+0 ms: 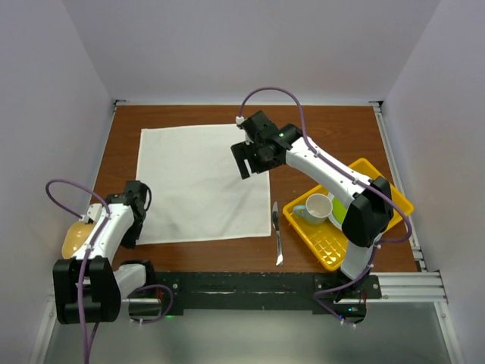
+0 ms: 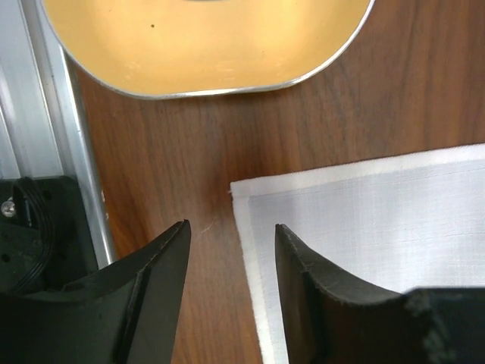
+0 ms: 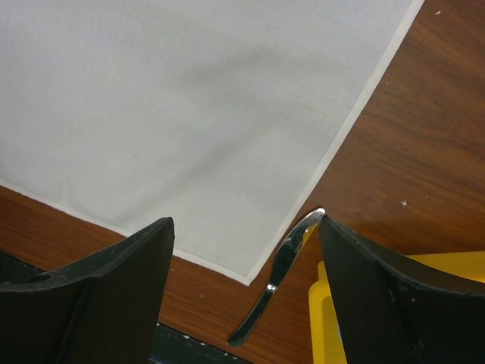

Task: Fold the napkin, place the utensils inside, and roll it up
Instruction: Fold the napkin

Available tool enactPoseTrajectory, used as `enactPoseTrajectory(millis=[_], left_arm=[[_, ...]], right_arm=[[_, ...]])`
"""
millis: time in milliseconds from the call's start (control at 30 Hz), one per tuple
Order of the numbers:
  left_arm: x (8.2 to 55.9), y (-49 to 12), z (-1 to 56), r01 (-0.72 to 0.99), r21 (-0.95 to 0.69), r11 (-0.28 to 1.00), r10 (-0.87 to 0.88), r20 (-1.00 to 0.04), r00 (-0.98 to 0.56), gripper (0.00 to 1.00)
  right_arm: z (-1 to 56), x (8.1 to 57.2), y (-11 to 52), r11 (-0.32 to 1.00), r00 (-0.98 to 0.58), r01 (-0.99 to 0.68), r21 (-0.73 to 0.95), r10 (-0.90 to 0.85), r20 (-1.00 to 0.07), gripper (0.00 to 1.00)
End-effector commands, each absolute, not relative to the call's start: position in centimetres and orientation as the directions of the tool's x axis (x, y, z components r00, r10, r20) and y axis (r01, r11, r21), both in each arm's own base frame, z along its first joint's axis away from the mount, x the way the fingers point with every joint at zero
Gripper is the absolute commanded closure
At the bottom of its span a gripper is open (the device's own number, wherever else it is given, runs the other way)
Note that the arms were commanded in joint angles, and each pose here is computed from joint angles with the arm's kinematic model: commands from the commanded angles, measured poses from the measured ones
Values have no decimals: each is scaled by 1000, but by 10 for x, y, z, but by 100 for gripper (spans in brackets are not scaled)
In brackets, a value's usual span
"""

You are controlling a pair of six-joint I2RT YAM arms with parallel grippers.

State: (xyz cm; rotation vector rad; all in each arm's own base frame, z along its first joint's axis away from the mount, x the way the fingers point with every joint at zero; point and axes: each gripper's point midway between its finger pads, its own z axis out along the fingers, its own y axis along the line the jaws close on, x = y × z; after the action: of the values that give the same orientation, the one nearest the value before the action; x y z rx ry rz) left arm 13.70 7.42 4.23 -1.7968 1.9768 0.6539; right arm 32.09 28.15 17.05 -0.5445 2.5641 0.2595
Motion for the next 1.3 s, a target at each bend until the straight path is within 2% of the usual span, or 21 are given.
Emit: enactPoseTrajectory(millis=[0, 100, 200, 467, 833, 967, 1000, 1033, 1267], left_arm=[[156, 89, 39, -995, 19, 94, -782, -618, -85, 53], [161, 88, 33, -992, 8, 123, -790, -605, -102, 58], [160, 89, 29, -991, 17, 134, -784, -610, -117, 59], [151, 91, 19, -996, 11, 87, -804, -589, -77, 49], [158, 92, 5, -997, -68, 35, -833, -553, 8, 52], [149, 85, -9, -999, -48, 13, -853, -521, 14, 56], [146, 84, -10, -999, -42, 10, -855, -518, 13, 59], [147, 84, -10, -999, -45, 10, -854, -520, 15, 68], [149, 90, 1, -997, -80, 9, -834, -551, 37, 86]], right_arm=[[189, 321, 284, 888, -775, -447, 106, -325, -542, 18], [191, 320, 280, 890, -775, -444, 102, -324, -543, 18], [188, 321, 277, 894, -781, -435, 105, -317, -538, 18], [187, 324, 278, 894, -788, -431, 119, -309, -533, 18], [183, 325, 275, 896, -792, -428, 118, -308, -528, 18], [185, 325, 273, 897, -789, -426, 115, -306, -533, 18], [186, 325, 272, 898, -789, -424, 114, -305, -534, 18], [185, 324, 271, 898, -789, -426, 112, -308, -532, 18], [184, 320, 267, 899, -794, -422, 120, -302, -527, 18]])
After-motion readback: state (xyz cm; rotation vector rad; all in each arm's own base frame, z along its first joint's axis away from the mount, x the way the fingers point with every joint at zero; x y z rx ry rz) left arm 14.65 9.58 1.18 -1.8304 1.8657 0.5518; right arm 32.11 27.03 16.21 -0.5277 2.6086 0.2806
